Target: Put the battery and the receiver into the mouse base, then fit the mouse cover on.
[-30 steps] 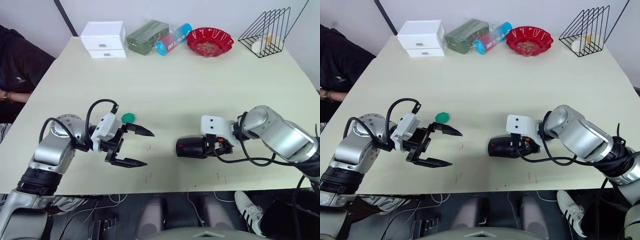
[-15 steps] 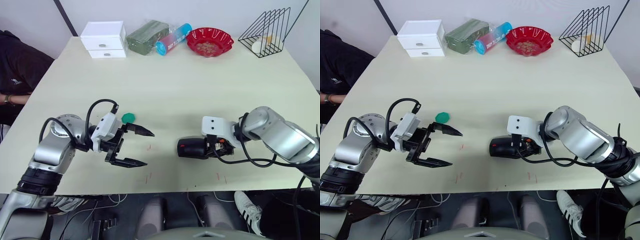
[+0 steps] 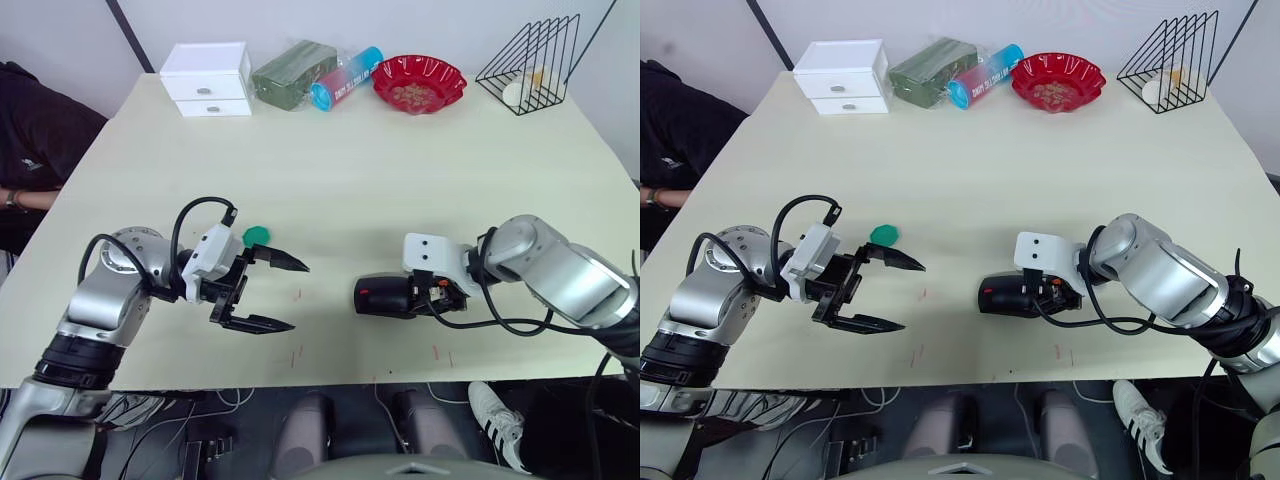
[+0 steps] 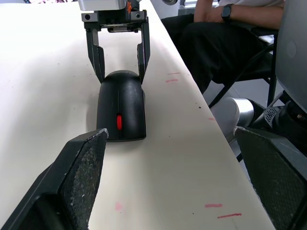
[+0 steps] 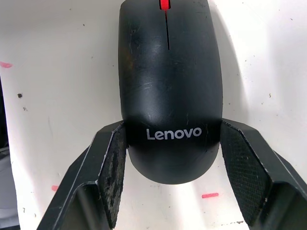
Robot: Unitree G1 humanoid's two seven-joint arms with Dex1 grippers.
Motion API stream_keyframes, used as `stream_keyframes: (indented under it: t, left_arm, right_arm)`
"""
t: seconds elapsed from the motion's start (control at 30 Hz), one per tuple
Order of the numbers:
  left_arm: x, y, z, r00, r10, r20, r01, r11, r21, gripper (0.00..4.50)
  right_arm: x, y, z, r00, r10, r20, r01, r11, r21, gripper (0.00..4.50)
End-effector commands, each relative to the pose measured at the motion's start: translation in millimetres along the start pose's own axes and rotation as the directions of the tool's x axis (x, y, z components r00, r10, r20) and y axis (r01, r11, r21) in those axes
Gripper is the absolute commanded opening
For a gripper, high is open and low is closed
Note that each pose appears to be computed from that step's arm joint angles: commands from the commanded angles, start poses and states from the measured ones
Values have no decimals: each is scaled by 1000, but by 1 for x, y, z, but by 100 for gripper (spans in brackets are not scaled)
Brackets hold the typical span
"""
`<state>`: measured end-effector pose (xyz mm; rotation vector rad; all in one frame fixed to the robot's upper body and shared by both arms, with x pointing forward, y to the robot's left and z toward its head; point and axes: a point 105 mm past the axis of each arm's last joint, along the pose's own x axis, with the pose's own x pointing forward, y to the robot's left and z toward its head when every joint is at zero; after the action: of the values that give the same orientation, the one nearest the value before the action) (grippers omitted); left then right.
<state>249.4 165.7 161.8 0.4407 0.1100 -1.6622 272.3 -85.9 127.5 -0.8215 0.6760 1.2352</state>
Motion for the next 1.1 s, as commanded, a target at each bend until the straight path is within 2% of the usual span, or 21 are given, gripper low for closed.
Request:
stream_keyframes:
  t: [0.03, 0.1, 0.47, 0.53, 0.7, 0.8, 0.97, 1.1]
  left_arm:
    - [-4, -1, 7, 999, -32, 2, 32, 999, 41, 450]
    - [-4, -1, 7, 1000, -30, 3, 30, 999, 41, 450]
    - [-4, 0, 6, 1000, -31, 4, 30, 999, 44, 450]
    - [-4, -1, 7, 1000, -31, 5, 31, 999, 44, 450]
    - [-4, -1, 6, 999, -31, 9, 30, 999, 42, 450]
    - [-4, -1, 6, 999, -31, 11, 31, 999, 41, 450]
    - [-4, -2, 6, 999, -30, 12, 30, 999, 36, 450]
    - [-4, -3, 5, 1000, -28, 12, 28, 999, 30, 450]
  right_arm:
    - [-4, -2, 5, 1000, -18, 19, 18, 1000, -26, 309]
    - [-4, -2, 4, 1000, -24, 20, 24, 999, -23, 363]
    - [-7, -3, 7, 999, -27, 42, 28, 999, -29, 363]
    - [-12, -2, 10, 997, -19, 74, 21, 999, -36, 363]
    - [-19, -5, 34, 966, -31, 257, 41, 999, -34, 363]
    - [-15, -2, 41, 955, -22, 296, 32, 999, -30, 363]
    - [-4, -1, 46, 953, -18, 301, 29, 999, -32, 158]
    - [9, -1, 55, 952, -11, 307, 25, 999, -43, 158]
